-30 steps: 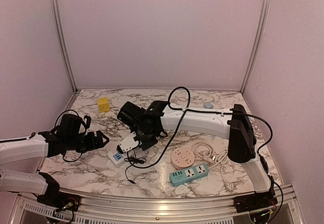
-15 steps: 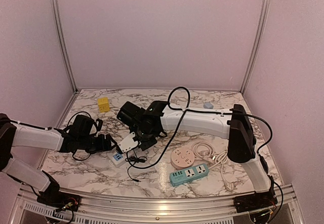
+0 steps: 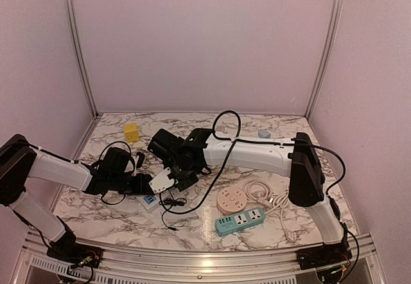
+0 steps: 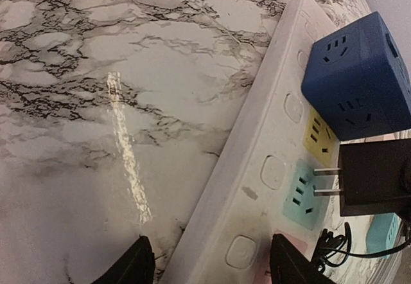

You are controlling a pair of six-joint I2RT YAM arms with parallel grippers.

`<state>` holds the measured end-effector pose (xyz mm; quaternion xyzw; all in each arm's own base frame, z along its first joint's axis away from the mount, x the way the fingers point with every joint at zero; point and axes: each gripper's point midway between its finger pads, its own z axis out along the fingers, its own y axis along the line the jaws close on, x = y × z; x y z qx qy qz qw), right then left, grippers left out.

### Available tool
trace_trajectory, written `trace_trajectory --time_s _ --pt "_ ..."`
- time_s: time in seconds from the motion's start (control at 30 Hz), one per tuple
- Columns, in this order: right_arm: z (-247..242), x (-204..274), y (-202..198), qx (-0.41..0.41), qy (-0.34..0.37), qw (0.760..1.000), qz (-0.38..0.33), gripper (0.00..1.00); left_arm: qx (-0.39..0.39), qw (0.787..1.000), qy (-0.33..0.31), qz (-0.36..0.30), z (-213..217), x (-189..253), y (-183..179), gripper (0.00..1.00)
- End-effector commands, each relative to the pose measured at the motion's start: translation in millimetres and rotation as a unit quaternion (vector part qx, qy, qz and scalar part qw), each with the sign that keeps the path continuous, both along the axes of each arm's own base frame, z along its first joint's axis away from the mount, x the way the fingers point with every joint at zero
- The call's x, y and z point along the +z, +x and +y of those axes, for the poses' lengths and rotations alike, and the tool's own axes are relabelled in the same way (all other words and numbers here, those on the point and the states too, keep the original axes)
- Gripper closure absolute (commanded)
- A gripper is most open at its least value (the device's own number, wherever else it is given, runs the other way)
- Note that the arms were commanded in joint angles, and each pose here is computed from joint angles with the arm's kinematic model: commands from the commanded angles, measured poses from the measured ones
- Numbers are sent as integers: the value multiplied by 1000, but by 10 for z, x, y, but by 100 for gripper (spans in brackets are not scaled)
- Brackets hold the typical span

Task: Insert the plug
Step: Insert the plug into the socket slot.

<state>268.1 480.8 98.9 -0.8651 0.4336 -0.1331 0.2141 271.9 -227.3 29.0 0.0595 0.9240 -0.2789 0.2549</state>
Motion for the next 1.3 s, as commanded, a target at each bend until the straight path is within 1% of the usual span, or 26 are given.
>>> trace_trajectory --time_s 0.0,0.1,0.2,0.33,0.57,0.87,1.27 --pt "56 66 -46 7 13 1000 -3 100 -33 999 -10 1 -181 -34 -81 41" --pt "37 46 -48 6 9 1000 -3 100 -42 999 -12 6 -245 -72 -142 48" --pt "0 20 -63 5 3 1000 -1 100 -50 999 -11 11 -290 -118 -210 49" --pt "-122 -17 -77 0 -13 1000 -3 100 -48 999 -9 15 -270 -168 -253 49" --pt "-254 17 -122 15 -29 999 -11 100 -49 999 -4 15 -244 -204 -274 49" --pt "-144 15 -133 41 -32 998 -26 100 -51 999 -12 10 -280 -149 -253 49" --pt "-108 27 -104 63 -48 996 -50 100 -67 997 -29 11 -394 -141 -323 50"
